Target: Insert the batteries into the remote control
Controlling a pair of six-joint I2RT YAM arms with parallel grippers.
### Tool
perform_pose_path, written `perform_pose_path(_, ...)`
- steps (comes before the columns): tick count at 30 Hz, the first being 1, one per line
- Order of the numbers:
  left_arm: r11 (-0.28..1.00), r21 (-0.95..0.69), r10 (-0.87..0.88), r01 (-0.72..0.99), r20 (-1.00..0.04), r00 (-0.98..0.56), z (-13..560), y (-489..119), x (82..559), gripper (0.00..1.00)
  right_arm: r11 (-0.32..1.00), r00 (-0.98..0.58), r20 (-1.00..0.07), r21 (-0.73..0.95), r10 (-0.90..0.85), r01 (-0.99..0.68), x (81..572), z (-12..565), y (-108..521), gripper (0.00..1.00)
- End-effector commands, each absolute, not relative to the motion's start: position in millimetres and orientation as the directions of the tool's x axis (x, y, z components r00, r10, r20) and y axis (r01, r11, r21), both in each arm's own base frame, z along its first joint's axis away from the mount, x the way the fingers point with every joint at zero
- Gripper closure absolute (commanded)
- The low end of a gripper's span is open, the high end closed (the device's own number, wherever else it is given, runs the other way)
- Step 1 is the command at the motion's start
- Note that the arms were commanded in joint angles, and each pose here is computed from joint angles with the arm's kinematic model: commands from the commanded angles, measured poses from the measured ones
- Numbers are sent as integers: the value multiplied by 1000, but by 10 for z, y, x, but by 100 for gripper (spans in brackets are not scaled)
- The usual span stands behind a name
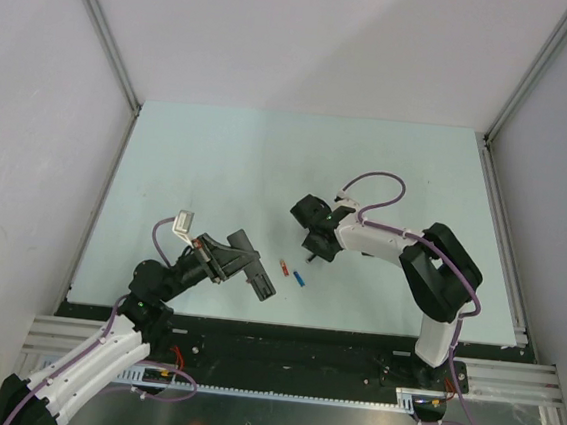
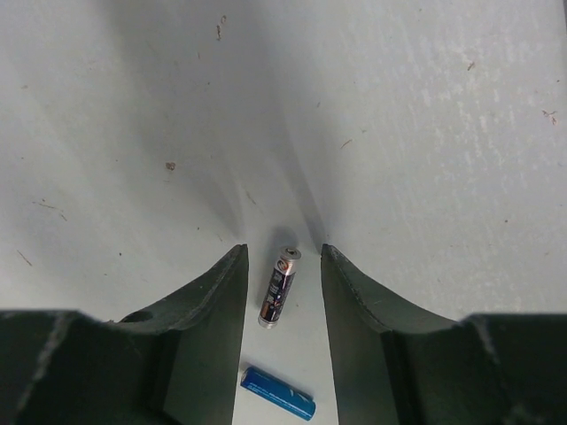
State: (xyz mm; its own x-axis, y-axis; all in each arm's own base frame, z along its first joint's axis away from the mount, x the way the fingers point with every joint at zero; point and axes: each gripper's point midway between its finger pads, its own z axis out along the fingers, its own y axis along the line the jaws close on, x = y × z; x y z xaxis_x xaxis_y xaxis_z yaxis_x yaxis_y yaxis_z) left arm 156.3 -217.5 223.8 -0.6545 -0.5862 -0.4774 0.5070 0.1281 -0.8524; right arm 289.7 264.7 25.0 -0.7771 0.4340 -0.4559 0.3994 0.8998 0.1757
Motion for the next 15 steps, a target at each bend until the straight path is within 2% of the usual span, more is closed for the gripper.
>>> perform_pose_path(1, 187, -891, -553, 415, -444, -705, 1580, -2156, 1517, 100, 884, -765, -445, 191, 465, 426, 2898, 277, 2731, 57)
perform_pose_path(15, 180, -892, -550, 414, -440, -710, 1570, -2156, 1497, 100, 874, -764, -427, 188, 483, 448, 2845, 219, 2757, 64)
